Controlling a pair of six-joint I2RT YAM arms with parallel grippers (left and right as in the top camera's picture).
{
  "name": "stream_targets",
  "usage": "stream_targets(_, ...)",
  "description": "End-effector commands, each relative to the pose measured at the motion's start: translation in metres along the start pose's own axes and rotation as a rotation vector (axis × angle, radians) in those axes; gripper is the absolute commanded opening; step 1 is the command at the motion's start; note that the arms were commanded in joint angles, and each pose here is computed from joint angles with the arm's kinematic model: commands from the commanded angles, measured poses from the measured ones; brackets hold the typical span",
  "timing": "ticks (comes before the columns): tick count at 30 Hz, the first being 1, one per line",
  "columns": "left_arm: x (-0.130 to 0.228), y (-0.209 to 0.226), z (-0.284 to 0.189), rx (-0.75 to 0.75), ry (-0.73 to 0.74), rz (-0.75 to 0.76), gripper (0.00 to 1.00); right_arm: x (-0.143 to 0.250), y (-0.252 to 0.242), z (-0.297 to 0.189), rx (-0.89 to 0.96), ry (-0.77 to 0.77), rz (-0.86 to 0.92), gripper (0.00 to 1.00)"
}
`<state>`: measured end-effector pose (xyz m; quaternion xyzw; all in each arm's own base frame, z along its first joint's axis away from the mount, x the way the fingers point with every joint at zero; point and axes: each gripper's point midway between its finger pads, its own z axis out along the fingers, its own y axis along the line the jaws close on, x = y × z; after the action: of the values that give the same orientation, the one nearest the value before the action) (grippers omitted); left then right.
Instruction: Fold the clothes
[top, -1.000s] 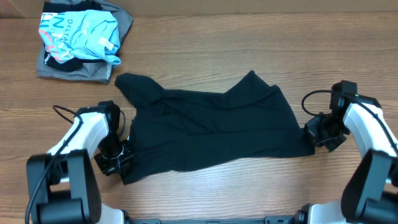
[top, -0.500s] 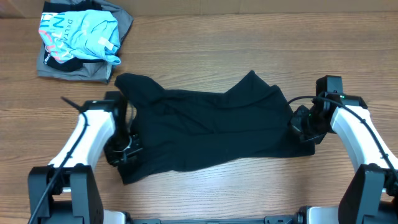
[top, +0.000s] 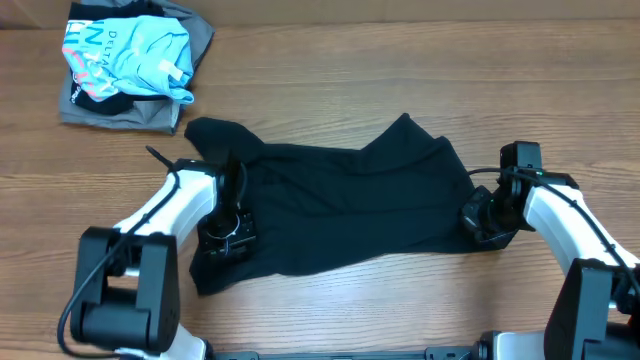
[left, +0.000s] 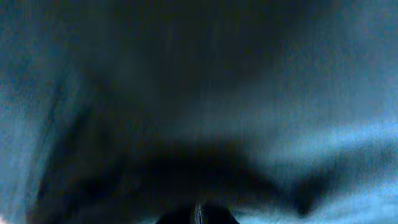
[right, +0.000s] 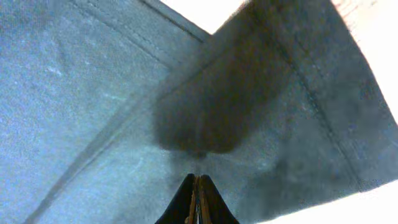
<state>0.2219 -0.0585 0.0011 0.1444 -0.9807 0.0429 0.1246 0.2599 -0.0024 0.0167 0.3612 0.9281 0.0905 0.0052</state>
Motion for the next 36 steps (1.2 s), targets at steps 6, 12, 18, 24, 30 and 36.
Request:
stream_targets(6, -0.011, 0.023, 0.035, -0.082, 0.058, -0.066, 0.11, 0.014, -0.019, 0.016, 0.051, 0.029, 0.108, 0.04)
stream_targets(12, -0.012, 0.06, 0.031, -0.143, 0.078, -0.189, 0.2, 0.001, -0.047, 0.011, 0.109, -0.004, 0.251, 0.04)
stream_targets(18, -0.019, 0.085, 0.027, -0.11, 0.077, -0.272, 0.18, -0.004, -0.063, 0.007, 0.12, 0.003, 0.299, 0.04)
stream_targets(24, -0.026, 0.092, 0.017, -0.098, 0.074, -0.305, 0.17, -0.004, -0.072, 0.002, 0.168, -0.01, 0.337, 0.04)
stream_targets(30, -0.044, 0.09, -0.02, -0.11, 0.049, -0.311, 0.14, -0.021, -0.072, -0.042, 0.196, -0.122, 0.345, 0.04)
stream_targets(36, -0.067, 0.083, -0.077, -0.086, -0.048, -0.305, 0.15, -0.045, -0.037, -0.114, 0.05, -0.268, 0.221, 0.04)
